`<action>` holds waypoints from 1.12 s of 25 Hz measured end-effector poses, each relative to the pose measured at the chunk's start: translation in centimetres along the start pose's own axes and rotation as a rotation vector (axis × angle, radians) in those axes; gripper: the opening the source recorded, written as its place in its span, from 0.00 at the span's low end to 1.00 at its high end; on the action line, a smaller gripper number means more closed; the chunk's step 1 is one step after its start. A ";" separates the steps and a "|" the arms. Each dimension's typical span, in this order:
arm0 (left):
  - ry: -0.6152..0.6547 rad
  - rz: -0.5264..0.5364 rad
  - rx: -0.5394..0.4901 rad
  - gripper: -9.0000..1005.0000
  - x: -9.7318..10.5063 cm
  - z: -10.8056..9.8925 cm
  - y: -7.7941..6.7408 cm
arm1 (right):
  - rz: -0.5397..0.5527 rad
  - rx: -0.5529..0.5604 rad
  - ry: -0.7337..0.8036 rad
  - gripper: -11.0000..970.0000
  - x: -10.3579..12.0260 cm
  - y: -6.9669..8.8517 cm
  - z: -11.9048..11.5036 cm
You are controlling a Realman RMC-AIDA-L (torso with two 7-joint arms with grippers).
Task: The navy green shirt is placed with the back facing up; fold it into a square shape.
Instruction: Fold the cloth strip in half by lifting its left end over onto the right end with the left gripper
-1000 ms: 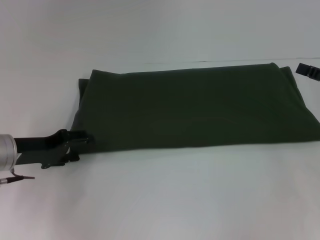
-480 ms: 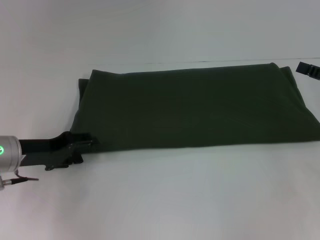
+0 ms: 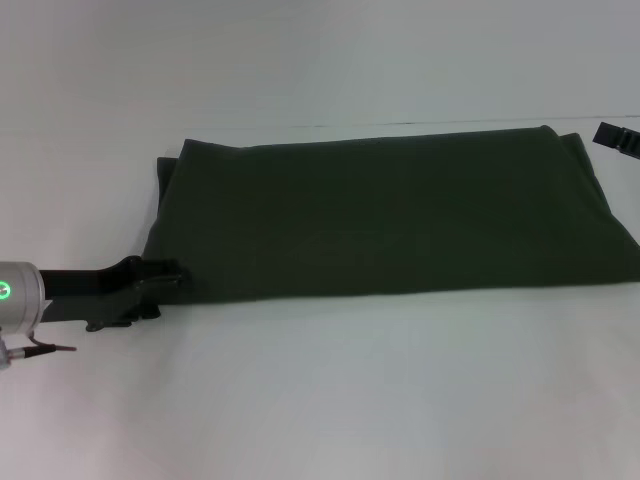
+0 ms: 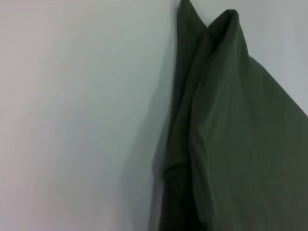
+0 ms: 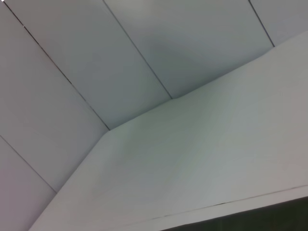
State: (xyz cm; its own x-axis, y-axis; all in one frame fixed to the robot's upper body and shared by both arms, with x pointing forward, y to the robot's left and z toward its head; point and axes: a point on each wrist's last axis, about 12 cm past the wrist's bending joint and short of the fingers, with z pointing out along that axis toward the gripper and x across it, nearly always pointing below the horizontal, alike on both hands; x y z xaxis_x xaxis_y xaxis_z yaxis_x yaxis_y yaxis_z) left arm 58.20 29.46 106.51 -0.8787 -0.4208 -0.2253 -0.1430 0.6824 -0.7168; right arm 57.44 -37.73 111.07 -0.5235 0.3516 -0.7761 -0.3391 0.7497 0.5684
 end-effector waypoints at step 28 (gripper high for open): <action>-0.004 0.072 0.007 0.74 -1.6 0.1 -1.8 | 0.007 0.005 -0.009 0.79 -0.1 -0.1 -0.1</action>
State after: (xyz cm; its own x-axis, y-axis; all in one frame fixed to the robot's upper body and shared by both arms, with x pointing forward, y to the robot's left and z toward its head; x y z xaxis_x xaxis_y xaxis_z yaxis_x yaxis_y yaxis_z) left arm 59.94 28.82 108.11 -0.8848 -0.3731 -0.2792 -0.0764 0.7072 -0.7029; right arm 57.45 -37.88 111.10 -0.5183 0.3620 -0.7748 -0.3314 0.7502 0.5722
